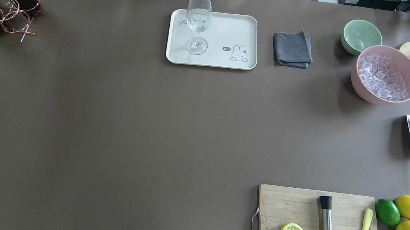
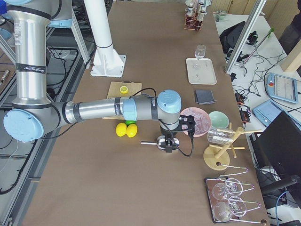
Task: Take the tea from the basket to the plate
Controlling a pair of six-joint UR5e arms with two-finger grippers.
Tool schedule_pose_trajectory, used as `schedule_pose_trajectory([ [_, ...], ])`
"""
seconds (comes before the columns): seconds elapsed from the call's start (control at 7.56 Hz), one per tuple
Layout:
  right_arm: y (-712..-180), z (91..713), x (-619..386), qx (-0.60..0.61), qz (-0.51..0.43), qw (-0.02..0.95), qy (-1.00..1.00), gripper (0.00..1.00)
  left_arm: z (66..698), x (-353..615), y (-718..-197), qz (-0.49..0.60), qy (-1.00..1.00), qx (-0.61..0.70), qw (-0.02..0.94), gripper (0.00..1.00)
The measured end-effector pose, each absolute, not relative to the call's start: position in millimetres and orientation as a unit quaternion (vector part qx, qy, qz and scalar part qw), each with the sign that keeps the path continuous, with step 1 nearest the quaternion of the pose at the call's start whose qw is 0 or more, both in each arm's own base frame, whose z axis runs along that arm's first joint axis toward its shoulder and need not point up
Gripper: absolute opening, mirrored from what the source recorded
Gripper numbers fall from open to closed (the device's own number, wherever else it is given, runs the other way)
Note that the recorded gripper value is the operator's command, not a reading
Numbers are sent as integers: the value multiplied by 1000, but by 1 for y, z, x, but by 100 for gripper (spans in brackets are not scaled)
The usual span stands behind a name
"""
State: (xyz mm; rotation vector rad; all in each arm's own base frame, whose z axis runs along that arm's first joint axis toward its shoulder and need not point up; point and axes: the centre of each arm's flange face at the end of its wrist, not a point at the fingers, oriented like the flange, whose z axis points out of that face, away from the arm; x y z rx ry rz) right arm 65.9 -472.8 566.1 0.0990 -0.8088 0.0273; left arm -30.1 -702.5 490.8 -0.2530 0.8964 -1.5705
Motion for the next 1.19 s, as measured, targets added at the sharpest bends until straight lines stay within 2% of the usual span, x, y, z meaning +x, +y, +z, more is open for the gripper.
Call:
schedule_pose_trajectory([
  [0.4,-504,514,27,75,-41,901,-426,100,452,-50,-694,-695,387,-113,596,0],
  [0.66,-520,473,-5,100,-86,892,-433,100,389,-48,-666,-697,379,-120,596,0],
  [1.19,-530,426,-80,216,-211,842,-446,100,252,65,-588,-677,393,-165,599,0],
])
